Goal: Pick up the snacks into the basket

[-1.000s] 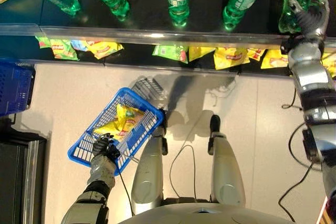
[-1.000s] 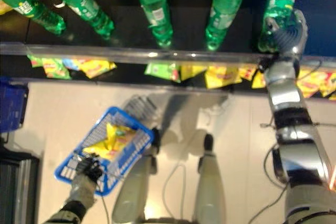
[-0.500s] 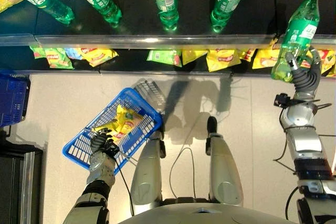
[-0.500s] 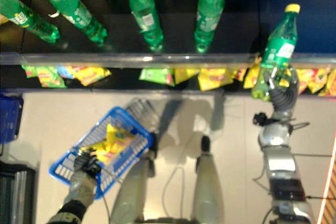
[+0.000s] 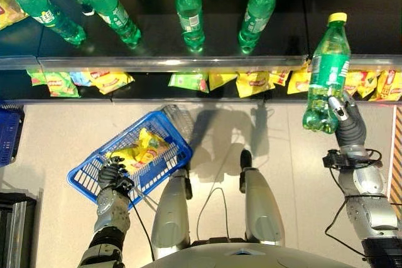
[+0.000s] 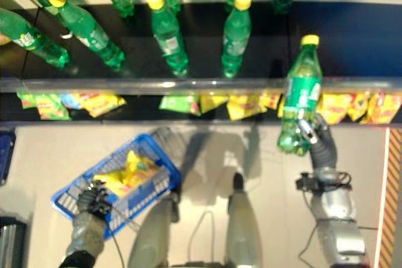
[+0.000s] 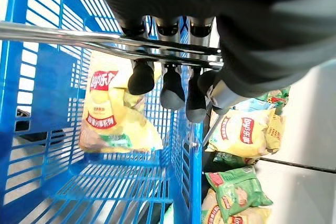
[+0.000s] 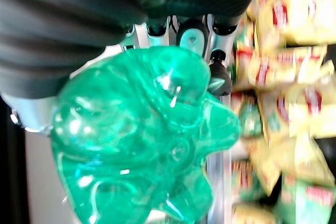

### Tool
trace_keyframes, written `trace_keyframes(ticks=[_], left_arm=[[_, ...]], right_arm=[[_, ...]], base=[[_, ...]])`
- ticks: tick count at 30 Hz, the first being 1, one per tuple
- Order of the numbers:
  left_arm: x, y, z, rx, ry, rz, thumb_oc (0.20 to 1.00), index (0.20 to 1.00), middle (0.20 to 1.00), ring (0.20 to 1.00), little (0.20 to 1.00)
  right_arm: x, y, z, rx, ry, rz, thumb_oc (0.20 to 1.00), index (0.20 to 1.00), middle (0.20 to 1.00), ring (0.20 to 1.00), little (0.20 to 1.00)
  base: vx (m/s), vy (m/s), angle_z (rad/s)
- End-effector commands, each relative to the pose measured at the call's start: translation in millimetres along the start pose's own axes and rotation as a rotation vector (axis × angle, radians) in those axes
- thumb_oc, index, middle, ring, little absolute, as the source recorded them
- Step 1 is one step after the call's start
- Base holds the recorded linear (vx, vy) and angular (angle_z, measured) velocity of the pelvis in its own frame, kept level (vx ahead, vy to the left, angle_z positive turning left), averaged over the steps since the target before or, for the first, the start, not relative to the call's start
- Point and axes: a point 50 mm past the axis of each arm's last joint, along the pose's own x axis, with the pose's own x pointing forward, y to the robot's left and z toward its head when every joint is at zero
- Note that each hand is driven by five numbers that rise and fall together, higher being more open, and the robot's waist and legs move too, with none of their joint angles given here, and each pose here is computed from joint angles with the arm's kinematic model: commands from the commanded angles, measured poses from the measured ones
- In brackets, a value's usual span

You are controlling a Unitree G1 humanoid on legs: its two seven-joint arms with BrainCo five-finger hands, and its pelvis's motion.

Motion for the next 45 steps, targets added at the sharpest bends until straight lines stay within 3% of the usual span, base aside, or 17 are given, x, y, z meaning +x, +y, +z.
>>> trace_keyframes(ticks=[1, 16, 21, 26, 38, 45], left_arm=[[0, 20, 44, 0.07, -0.226, -0.024, 0.2, 0.2, 0.2, 0.2, 0.2], [-19, -2, 74, 0.173, -0.355, -0.284, 0.2, 0.2, 0.2, 0.2, 0.2], [-31, -22, 94, 0.217, -0.44, -0.418, 0.2, 0.2, 0.2, 0.2, 0.2], [-37, -36, 108, 0.24, -0.498, -0.489, 0.2, 0.2, 0.2, 0.2, 0.2], [-69, -80, 156, 0.183, -0.711, -0.689, 0.2, 0.2, 0.2, 0.2, 0.2], [-84, -98, 176, 0.148, -0.797, -0.77, 0.2, 0.2, 0.2, 0.2, 0.2]], right_arm=[[7, 32, 57, 0.076, -0.31, 0.265, 0.2, 0.2, 0.2, 0.2, 0.2], [7, 66, 35, 0.039, -0.085, 0.666, 0.2, 0.2, 0.2, 0.2, 0.2], [18, 93, 22, -0.074, -0.029, 0.831, 0.2, 0.2, 0.2, 0.2, 0.2], [31, 115, 16, -0.087, -0.033, 0.89, 0.2, 0.2, 0.2, 0.2, 0.2], [71, 210, -5, -0.078, 0.012, 0.991, 0.2, 0.2, 0.2, 0.2, 0.2], [78, 239, -30, -0.111, 0.14, 0.986, 0.2, 0.2, 0.2, 0.2, 0.2]], base=[[0.0, -0.008, 0.04], [0.0, -0.018, 0.18], [0.03, 0.0, 0.21], [0.02, -0.003, 0.24], [0.02, -0.006, 0.15], [0.02, -0.015, 0.11]])
